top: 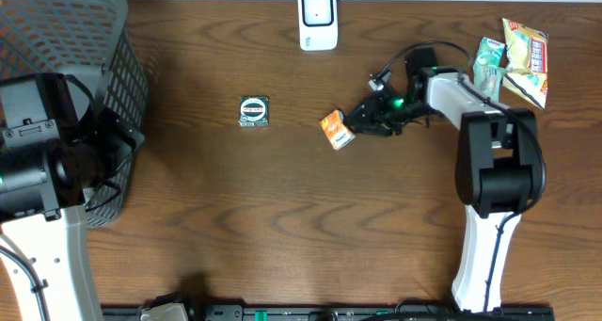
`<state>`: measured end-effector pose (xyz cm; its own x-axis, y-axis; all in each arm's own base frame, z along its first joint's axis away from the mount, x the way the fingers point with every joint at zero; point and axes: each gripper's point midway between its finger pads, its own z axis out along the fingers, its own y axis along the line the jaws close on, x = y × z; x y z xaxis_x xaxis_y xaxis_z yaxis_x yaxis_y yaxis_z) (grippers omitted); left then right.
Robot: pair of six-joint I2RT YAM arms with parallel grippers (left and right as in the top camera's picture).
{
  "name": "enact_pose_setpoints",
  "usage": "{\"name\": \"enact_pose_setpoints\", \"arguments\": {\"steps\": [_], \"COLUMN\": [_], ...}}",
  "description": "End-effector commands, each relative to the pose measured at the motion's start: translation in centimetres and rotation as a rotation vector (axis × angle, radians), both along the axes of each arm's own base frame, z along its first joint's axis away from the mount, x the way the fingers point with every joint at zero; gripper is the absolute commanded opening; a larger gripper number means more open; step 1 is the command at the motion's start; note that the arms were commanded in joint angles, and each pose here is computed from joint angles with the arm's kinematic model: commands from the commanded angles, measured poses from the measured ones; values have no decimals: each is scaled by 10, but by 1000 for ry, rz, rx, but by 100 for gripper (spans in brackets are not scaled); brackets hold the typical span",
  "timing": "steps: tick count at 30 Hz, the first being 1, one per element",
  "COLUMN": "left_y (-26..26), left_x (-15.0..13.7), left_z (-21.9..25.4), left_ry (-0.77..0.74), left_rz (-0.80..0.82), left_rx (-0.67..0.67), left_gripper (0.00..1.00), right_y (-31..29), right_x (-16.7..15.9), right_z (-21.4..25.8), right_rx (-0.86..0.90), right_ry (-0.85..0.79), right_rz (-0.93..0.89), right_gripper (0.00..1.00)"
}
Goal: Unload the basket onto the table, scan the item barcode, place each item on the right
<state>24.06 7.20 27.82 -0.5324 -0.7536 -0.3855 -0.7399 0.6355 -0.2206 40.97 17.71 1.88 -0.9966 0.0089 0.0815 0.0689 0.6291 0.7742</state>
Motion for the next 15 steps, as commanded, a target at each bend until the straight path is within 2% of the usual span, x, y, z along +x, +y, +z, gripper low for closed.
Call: {"name": "enact_pose_setpoints", "arguments": {"steps": [1,8,10,13,15], "left_y": [2,2,2,2,2], "left_x": [-1,-1,-1,-1,-1], "left_z": [4,4,4,4,4], "left_ry": [-12,-12,-12,-12,-12], "left_rz": [12,12,12,12,12], "left_rx": [6,6,6,6,6], "left_gripper": [98,98,98,98,97], "right_y": [-9,-2,6,9,14], "right_x": [-4,-3,-1,2,4], "right_z": [30,38,33,28,27], "right_rx": [-112,-335,-387,-465,-486], "right_ry": [-107,-235,-273,-314,-340], "right_rz": [46,106,131,148,158], "right_gripper": [44,53,60,64,74]}}
